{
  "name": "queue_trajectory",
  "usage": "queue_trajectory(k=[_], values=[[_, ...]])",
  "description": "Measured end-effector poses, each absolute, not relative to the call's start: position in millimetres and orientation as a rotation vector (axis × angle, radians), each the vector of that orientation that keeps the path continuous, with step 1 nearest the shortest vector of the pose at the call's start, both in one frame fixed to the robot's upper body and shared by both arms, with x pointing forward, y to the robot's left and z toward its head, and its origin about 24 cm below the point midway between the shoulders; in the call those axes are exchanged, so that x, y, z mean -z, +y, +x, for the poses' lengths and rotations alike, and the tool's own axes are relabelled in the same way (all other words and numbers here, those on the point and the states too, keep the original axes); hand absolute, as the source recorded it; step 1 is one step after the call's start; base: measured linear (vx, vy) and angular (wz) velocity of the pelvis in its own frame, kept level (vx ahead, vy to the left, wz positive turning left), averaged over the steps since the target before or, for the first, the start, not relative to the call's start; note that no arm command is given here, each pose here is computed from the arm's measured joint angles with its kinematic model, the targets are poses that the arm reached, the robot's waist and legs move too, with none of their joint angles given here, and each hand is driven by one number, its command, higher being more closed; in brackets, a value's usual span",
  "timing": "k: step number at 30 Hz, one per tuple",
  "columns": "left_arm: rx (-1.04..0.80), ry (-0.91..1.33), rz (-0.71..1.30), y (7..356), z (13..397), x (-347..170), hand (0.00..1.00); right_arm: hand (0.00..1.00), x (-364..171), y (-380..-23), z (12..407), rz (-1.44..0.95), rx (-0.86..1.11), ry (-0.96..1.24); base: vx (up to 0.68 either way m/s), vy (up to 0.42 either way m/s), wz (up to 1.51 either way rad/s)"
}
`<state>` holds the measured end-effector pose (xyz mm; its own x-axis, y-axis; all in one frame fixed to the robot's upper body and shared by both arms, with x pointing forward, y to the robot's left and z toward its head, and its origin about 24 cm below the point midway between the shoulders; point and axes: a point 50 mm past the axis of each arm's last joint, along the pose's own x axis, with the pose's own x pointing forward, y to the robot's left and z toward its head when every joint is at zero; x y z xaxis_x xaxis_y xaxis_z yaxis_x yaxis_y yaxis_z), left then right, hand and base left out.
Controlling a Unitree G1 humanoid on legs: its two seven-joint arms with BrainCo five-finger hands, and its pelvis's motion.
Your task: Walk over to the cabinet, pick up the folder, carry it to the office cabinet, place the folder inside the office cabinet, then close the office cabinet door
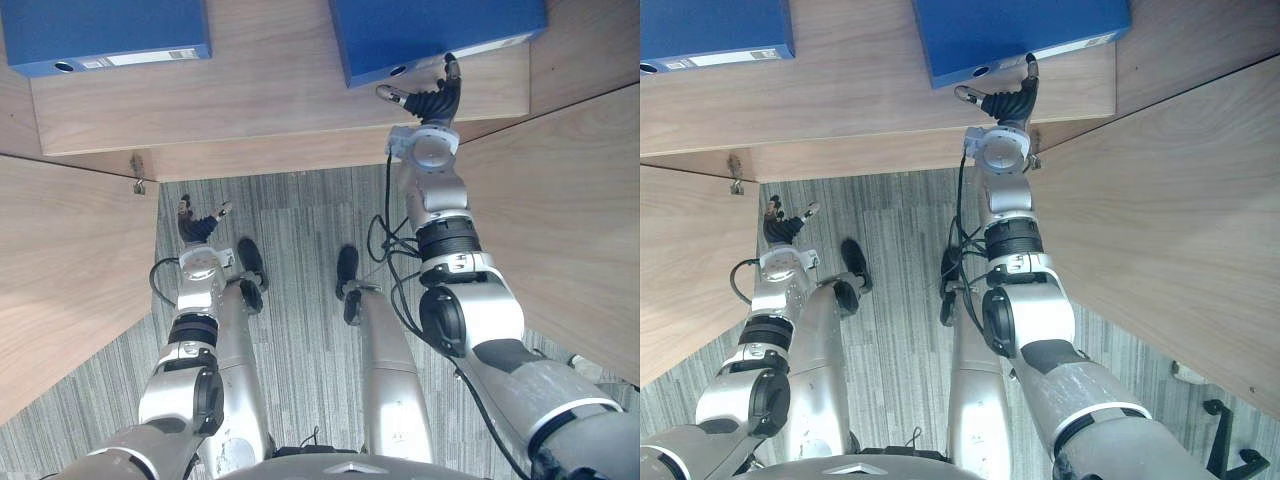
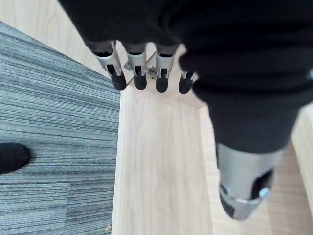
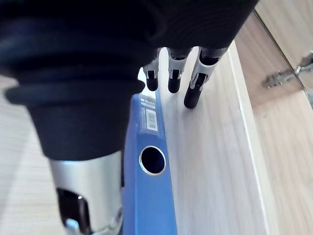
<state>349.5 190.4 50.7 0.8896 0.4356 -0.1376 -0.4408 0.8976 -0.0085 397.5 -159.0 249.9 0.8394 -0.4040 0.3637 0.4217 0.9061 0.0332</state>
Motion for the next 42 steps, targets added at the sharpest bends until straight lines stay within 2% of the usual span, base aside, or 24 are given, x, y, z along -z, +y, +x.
queue_trajectory(k=[3, 7, 8, 18, 28, 42], values=[[-0.45, 0.148, -0.026, 191, 342, -42, 0.0, 0.0, -253, -165, 380, -0.184, 0.456, -0.488, 0.04, 0.022, 0.01], [-0.459, 0.164, 0.041, 197, 321, -25, 0.0, 0.0, -227, -172, 353, -0.365, 0.485, -0.552, 0.02, 0.0, 0.05], [-0.462, 0.173, 0.06, 199, 316, -21, 0.0, 1.0, -217, -172, 349, -0.412, 0.482, -0.548, 0.0, -0.01, 0.08], [-0.438, 0.166, 0.159, 198, 304, -11, 0.0, 1.0, -205, -142, 336, -0.796, 0.356, -0.716, -0.02, -0.017, 0.07], [-0.426, 0.149, 0.199, 196, 306, -11, 0.0, 1.0, -222, -126, 338, -0.879, 0.312, -0.829, 0.01, -0.007, 0.08], [-0.444, 0.087, 0.215, 203, 311, -23, 0.0, 1.0, -266, -163, 354, -0.963, 0.426, -0.864, 0.0, 0.0, 0.0]])
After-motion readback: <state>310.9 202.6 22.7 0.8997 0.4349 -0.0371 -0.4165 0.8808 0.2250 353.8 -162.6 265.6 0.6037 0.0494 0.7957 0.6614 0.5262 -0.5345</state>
